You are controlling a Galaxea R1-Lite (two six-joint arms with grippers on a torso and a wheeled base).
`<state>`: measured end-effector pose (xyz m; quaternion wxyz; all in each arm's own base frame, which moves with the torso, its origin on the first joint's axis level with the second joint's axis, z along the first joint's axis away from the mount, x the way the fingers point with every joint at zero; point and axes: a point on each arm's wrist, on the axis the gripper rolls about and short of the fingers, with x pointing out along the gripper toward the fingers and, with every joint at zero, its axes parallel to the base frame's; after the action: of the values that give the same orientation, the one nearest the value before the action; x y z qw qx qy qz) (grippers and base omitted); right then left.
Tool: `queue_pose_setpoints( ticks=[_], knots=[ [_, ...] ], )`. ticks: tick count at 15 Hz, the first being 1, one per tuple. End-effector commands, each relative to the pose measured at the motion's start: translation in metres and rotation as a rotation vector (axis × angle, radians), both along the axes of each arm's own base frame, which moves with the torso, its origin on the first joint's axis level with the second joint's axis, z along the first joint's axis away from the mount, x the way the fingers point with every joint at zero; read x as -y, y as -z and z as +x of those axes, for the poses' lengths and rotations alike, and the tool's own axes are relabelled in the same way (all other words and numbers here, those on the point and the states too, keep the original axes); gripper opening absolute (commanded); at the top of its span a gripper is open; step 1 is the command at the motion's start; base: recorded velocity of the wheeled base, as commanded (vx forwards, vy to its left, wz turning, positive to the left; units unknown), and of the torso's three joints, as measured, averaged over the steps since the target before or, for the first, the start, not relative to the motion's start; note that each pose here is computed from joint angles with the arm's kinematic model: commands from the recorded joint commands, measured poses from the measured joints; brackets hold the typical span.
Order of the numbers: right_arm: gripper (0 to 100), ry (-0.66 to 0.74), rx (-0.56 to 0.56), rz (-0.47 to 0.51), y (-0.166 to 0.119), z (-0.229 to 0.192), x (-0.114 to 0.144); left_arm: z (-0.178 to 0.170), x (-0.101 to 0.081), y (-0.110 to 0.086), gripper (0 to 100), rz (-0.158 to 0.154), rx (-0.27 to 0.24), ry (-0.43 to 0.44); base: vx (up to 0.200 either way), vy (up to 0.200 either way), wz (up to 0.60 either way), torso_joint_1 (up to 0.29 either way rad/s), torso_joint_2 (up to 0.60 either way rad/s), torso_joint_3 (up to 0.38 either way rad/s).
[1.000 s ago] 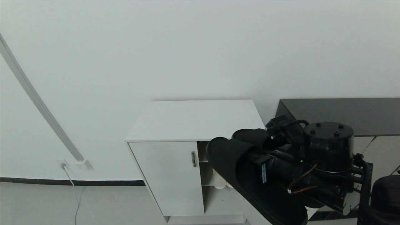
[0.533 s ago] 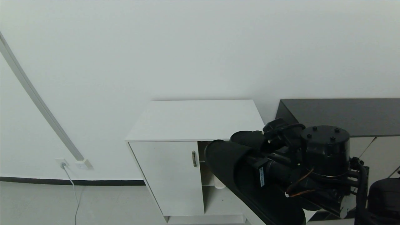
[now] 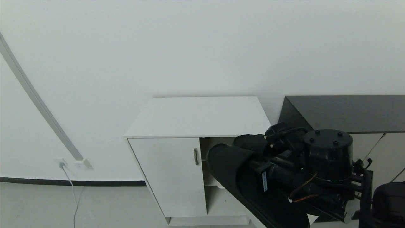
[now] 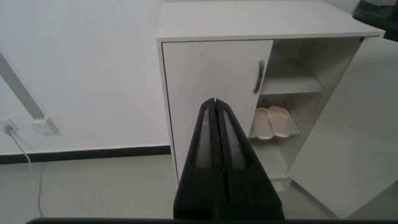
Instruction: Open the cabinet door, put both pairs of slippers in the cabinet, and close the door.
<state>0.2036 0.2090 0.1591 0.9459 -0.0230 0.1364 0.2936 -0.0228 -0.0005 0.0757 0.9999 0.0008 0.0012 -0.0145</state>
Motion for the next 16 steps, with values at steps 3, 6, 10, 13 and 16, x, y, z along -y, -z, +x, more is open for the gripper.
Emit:
queue_pose_setpoints(
  ticks=[3,6,10,13,16],
  knots=[
    [0,0.0,-0.004,-0.007,0.0021,-0.0009,0.0007,0.0001,0.0,0.0003,0,0.0,-0.001,0.0,0.0,0.0,0.0,-0.157,0.36,0.199],
    [0,0.0,-0.007,-0.008,0.0029,-0.0012,0.001,0.0,0.0,0.0001,0,0.0,-0.001,0.0,0.0,0.0,0.0,-0.167,0.38,0.216],
    [0,-0.002,-0.016,-0.019,0.0068,-0.0004,-0.0005,0.0,0.0,-0.0001,0,0.0,0.001,0.0,0.0,0.0,0.0,-0.197,0.46,0.26],
    [0,-0.007,-0.011,-0.018,0.0074,-0.0011,-0.0017,0.0001,0.0,0.0003,0,0.0,-0.001,0.0,0.0,0.0,0.0,-0.222,0.56,0.323],
    [0,-0.012,-0.013,-0.02,0.0082,-0.0024,-0.0023,0.0,0.0,-0.0001,0,0.0,0.001,0.0,0.0,0.0,0.0,-0.217,0.54,0.321]
  ],
)
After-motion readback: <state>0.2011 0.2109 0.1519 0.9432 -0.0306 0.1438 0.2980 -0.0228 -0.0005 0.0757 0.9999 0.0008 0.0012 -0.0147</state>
